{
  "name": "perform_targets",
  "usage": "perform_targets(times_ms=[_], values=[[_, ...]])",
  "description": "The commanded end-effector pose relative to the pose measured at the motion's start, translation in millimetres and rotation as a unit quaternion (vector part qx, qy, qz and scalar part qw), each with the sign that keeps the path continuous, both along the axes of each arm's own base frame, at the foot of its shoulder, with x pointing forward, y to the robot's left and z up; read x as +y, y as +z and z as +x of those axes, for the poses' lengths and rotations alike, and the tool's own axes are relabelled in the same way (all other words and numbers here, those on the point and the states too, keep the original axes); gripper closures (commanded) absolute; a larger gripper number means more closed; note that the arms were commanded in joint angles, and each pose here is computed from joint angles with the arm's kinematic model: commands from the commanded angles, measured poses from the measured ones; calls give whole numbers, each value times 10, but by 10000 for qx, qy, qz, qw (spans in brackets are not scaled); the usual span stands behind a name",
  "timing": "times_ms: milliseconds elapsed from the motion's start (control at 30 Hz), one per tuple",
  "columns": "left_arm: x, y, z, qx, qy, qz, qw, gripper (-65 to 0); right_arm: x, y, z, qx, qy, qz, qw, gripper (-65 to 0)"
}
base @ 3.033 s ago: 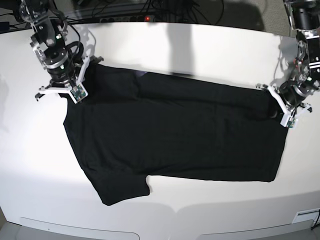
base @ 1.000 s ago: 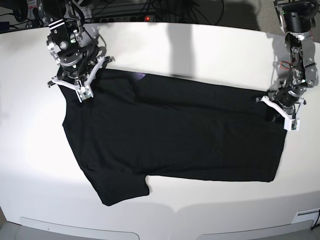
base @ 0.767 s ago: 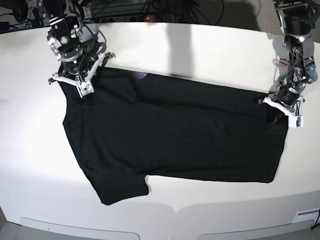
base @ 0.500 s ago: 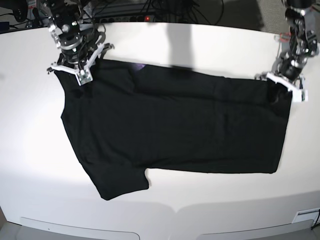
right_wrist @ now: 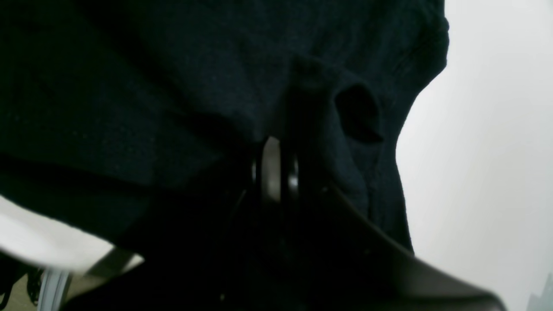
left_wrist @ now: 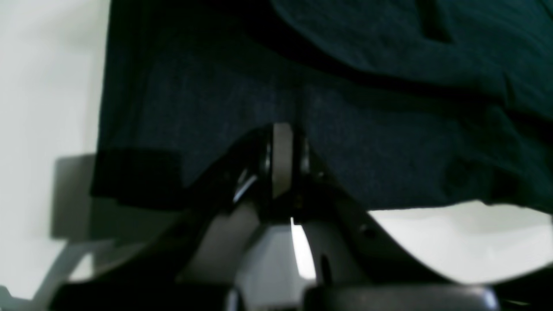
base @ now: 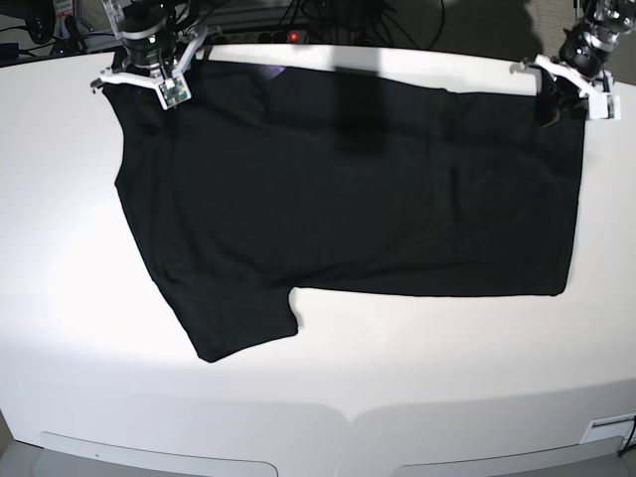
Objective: Fold the T-shirt properly
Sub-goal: 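Drag the shirt with both grippers to straighten it on the table, then move the right gripper to the shirt's hem corner and grasp it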
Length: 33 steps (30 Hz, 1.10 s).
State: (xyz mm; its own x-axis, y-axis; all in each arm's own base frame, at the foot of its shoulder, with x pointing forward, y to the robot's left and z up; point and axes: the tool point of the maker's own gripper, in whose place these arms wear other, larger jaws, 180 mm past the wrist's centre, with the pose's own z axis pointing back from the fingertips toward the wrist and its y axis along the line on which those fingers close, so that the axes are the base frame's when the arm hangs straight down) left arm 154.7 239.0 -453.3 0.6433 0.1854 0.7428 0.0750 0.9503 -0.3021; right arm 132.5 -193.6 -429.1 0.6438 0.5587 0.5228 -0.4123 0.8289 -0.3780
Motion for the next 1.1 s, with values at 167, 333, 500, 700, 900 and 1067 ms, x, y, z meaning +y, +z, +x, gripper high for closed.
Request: perform_targets(times_ms=[167,333,500,700,900,1067], values=[[-28,-245,-455,1008,-439,461,9929,0,-202,104,58,-218,-49,-481,9986,0],[27,-80,-298,719,-413,576,9949,0,-512,216,151,-390,-357,-741,9958,0],[104,69,-178,496,-364,706,9956,0,-576,261,190,-497,-411,-755,9951,0],[170,465,100,-119,-347,933,9950,0,-443,487,349,-896,-282,-610,9937,0],[256,1251,487,-1227,-141,1011,9872,0,-322,875,624,-1526,-199,-483,9869,0],[331,1496,887,-1633,-82,1129,9801,-119,-156,911,926,-1452,-30,22,9894,0]])
